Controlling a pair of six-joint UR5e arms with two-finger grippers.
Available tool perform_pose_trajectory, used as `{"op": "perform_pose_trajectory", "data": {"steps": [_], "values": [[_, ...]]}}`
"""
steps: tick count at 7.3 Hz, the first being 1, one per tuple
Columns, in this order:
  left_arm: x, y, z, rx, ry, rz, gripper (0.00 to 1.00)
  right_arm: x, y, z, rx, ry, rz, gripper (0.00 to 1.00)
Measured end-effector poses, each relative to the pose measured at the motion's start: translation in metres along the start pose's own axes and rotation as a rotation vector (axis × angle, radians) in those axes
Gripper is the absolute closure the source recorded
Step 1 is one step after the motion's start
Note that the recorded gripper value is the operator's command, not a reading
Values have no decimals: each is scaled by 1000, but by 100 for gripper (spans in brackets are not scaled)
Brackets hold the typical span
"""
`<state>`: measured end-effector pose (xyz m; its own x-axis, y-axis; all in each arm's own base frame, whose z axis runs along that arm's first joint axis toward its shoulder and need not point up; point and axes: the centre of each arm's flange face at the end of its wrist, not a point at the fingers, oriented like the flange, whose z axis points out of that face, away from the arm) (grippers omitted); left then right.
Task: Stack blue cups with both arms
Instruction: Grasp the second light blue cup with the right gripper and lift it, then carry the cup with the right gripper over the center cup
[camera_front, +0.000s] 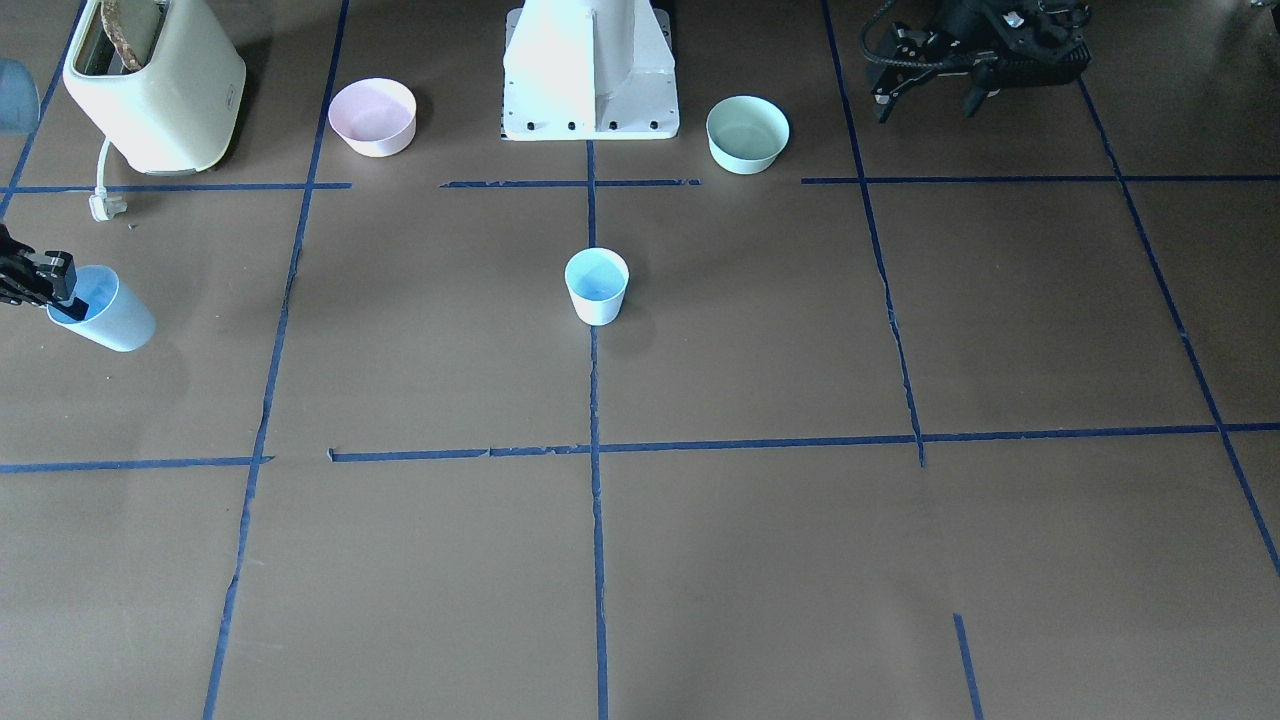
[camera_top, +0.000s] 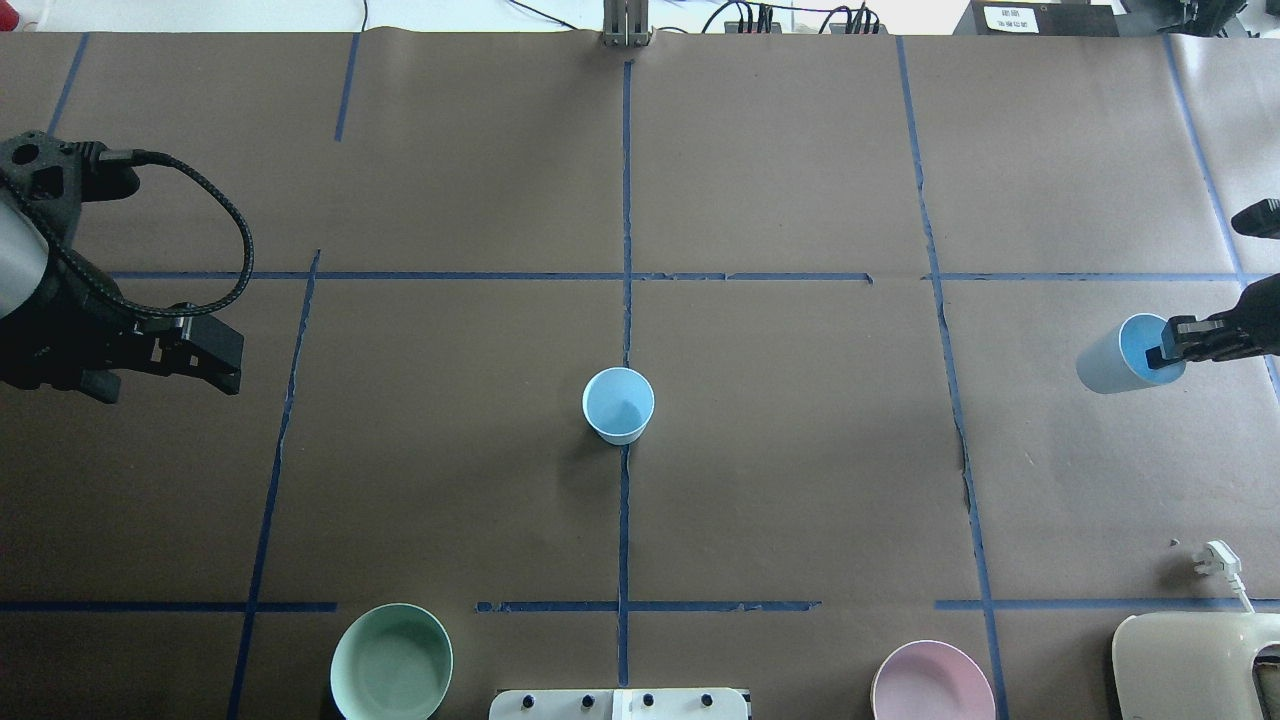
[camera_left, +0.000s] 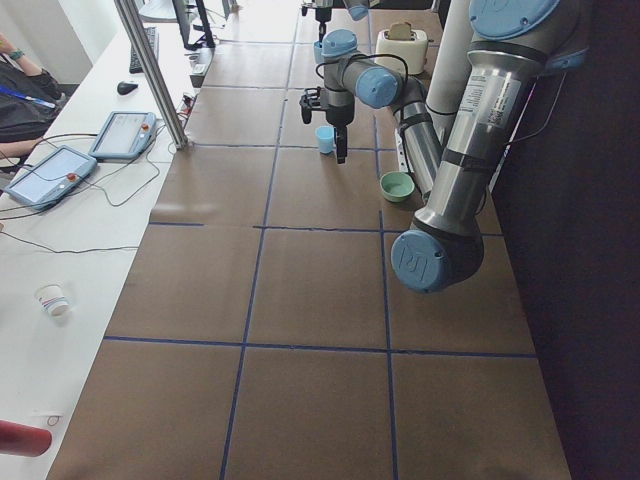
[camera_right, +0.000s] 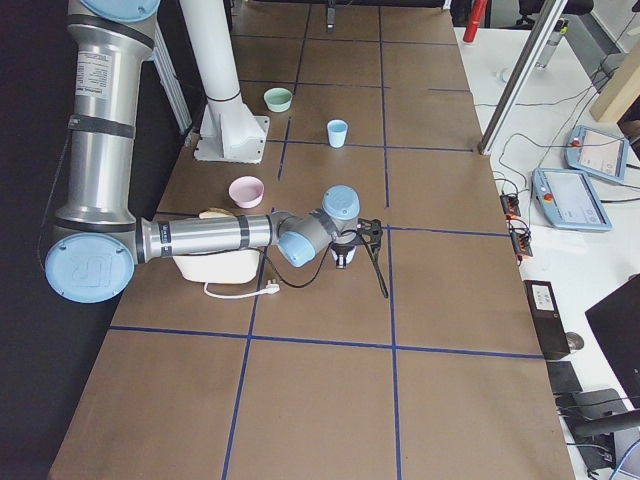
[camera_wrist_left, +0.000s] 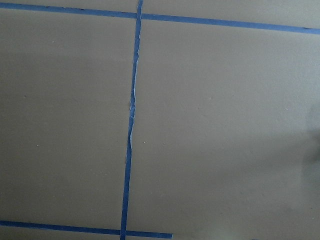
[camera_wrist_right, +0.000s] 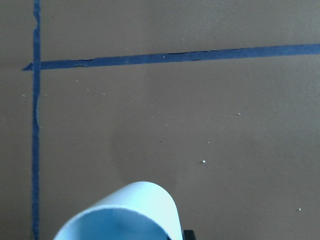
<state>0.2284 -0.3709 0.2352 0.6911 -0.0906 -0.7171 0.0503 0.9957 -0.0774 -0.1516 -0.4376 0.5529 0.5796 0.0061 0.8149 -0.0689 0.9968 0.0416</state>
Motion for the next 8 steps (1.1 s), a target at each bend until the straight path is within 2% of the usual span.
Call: {"op": "perform_pose_trajectory", "data": {"steps": [2,4,6,8], "values": [[-23,-13,-2,13,-22,47,0,-60,-17,-40,21,-43,3,100],[-65,-40,5,11,-74,119,0,-156,-38,-68,12,-74,45,100],[-108,-80,22,3,-114,155,0,-249,-33,-61,-3,-115,85,100],[-169,-129,39,-1,-105,198,0,-351,-6,-32,-2,-131,121,100]]}}
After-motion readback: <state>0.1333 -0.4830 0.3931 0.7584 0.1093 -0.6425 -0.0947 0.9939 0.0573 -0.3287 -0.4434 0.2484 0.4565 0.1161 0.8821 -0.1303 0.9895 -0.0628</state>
